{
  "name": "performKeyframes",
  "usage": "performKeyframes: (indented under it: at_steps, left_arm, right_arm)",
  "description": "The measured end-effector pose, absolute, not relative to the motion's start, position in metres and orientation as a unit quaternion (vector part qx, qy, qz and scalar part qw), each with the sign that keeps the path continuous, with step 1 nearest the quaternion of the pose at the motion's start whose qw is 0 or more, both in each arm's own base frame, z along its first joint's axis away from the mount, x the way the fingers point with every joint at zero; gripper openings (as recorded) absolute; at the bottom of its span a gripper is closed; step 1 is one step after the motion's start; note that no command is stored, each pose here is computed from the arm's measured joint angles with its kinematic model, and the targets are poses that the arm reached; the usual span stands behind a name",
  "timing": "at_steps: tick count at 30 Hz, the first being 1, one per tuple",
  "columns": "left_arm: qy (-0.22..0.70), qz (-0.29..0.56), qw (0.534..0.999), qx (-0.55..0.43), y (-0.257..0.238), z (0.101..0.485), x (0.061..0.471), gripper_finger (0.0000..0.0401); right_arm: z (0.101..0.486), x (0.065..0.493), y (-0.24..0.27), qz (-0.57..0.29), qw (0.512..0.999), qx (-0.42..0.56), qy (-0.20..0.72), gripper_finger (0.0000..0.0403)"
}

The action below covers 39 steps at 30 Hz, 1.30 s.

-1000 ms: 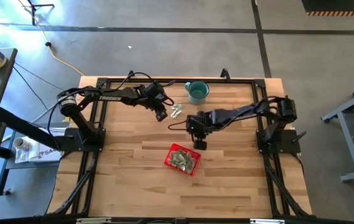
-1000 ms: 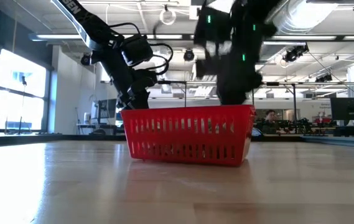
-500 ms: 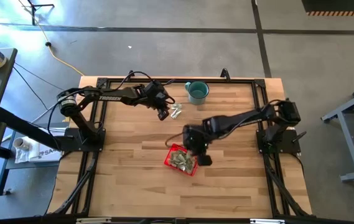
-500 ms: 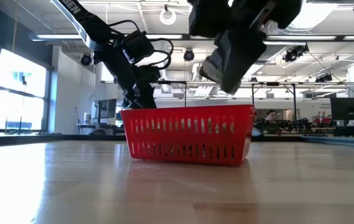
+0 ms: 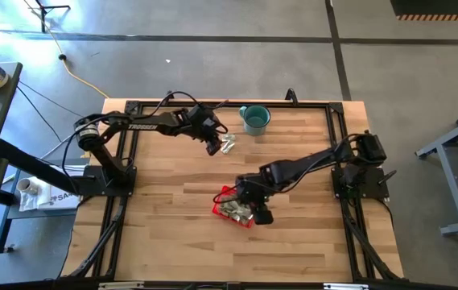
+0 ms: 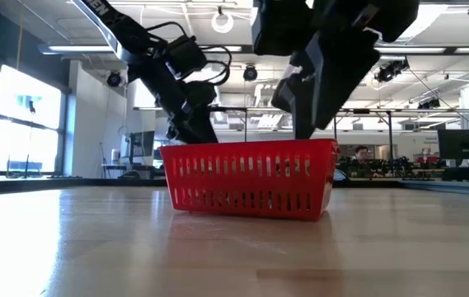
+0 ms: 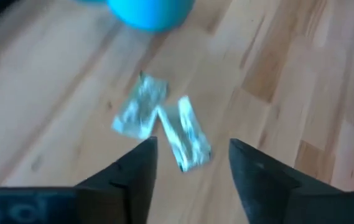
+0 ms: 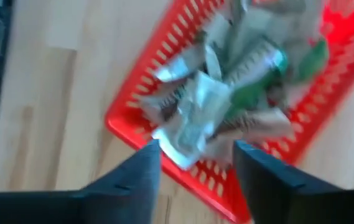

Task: Pick and place Stevia / Truvia into bins
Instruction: Put the green stevia packet into the red bin

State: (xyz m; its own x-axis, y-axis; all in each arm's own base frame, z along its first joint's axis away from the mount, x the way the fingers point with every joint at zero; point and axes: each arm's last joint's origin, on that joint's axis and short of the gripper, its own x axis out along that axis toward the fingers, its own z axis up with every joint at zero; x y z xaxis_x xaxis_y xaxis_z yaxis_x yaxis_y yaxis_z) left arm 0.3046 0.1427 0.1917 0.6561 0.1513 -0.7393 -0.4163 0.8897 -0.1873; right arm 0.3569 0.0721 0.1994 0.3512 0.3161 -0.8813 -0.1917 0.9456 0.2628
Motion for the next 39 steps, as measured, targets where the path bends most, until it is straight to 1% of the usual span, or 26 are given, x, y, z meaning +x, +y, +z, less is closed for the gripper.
performKeyframes:
  at_steps: [2,4,6,8,11,13,18,22,24,27,33,39]
  left_arm:
    - [0.374,0.155,0.901,-0.156,0.145,0.198,0.308,0.0251]
    - [0.375,0.141,0.907,-0.129,0.148,0.2,0.315,0.0264]
    - [0.39,0.12,0.904,-0.126,0.154,0.198,0.32,0.0269]
    - [0.409,0.104,0.897,-0.133,0.159,0.193,0.331,0.0266]
    - [0.479,0.124,0.859,-0.135,0.167,0.179,0.343,0.025]
    - [0.514,0.138,0.838,-0.123,0.172,0.175,0.351,0.0239]
    - [0.537,0.166,0.822,-0.095,0.185,0.183,0.37,0.0219]
    - [0.541,0.156,0.822,-0.088,0.195,0.188,0.377,0.021]
    - [0.549,0.151,0.816,-0.097,0.2,0.184,0.379,0.0208]
    - [0.588,0.143,0.787,-0.121,0.199,0.167,0.379,0.0207]
    - [0.603,0.138,0.775,-0.126,0.199,0.154,0.382,0.0207]
    - [0.586,0.155,0.788,-0.105,0.203,0.153,0.386,0.0207]
  right_arm:
    - [0.202,0.353,0.07,0.128,0.817,0.057,0.559,0.0222]
    - [0.206,0.349,0.068,0.099,0.818,0.047,0.565,0.0255]
    - [0.212,0.344,0.066,0.077,0.818,0.046,0.569,0.0278]
    - [0.217,0.339,0.063,0.056,0.815,0.051,0.575,0.0289]
    - [0.226,0.33,0.058,0.016,0.807,0.056,0.587,0.0292]
    - [0.233,0.323,0.056,-0.014,0.806,0.057,0.59,0.0289]
    - [0.249,0.312,0.051,-0.081,0.815,0.075,0.569,0.0281]
    - [0.258,0.308,0.049,-0.111,0.822,0.092,0.551,0.0276]
    - [0.258,0.308,0.048,-0.119,0.821,0.092,0.551,0.0275]
    - [0.257,0.307,0.048,-0.122,0.818,0.089,0.555,0.0276]
    - [0.256,0.307,0.045,-0.137,0.817,0.083,0.554,0.0274]
    - [0.256,0.308,0.037,-0.147,0.814,0.09,0.554,0.0271]
